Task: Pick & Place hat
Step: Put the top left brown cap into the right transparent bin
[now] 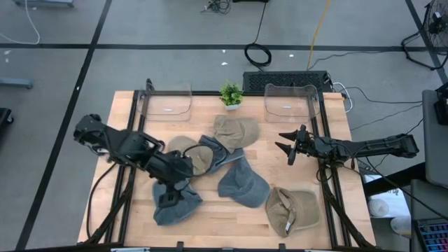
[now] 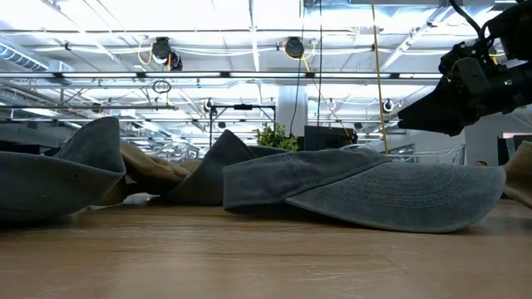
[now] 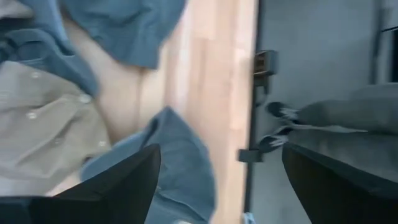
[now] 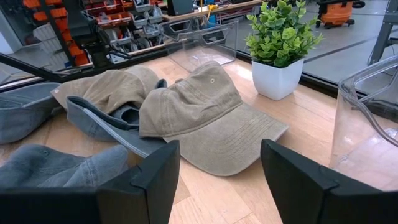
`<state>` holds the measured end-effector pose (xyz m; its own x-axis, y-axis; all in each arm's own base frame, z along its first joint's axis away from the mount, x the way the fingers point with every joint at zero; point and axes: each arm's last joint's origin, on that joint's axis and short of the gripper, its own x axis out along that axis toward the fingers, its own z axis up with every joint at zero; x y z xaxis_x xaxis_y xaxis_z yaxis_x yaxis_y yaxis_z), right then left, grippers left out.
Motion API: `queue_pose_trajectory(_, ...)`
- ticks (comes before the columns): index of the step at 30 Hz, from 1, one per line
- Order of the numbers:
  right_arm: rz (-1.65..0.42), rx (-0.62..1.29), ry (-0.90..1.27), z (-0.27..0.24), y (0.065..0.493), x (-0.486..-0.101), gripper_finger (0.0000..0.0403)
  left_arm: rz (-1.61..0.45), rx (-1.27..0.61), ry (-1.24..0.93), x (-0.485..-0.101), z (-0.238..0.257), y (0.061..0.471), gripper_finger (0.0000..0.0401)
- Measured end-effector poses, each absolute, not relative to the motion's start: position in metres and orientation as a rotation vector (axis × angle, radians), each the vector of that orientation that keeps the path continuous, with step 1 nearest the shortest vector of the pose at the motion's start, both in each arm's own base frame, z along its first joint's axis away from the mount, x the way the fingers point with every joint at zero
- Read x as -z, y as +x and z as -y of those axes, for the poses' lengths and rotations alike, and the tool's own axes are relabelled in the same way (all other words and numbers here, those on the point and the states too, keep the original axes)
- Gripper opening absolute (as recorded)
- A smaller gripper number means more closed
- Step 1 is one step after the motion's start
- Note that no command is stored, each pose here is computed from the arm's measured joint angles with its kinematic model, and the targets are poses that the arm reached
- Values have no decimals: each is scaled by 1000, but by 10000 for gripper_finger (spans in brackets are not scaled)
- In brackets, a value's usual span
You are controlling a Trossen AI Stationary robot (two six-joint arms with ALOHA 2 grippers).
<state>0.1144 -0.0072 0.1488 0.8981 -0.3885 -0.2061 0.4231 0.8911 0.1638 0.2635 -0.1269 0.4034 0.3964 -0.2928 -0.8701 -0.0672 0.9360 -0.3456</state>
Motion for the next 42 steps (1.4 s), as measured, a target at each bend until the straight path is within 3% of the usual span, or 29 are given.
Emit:
queue_pose_trajectory(12,-170,423,207,7,114,-149,212,-1403,-81,-187,-358,133,284,299)
queue_pose_trajectory(25,-169,423,208,7,114,-149,212,-1540,-239,-159,-319,122,315,341)
queue_pose_trajectory(42,-170,423,208,7,114,-149,212,-1705,-314,-27,-252,110,357,309)
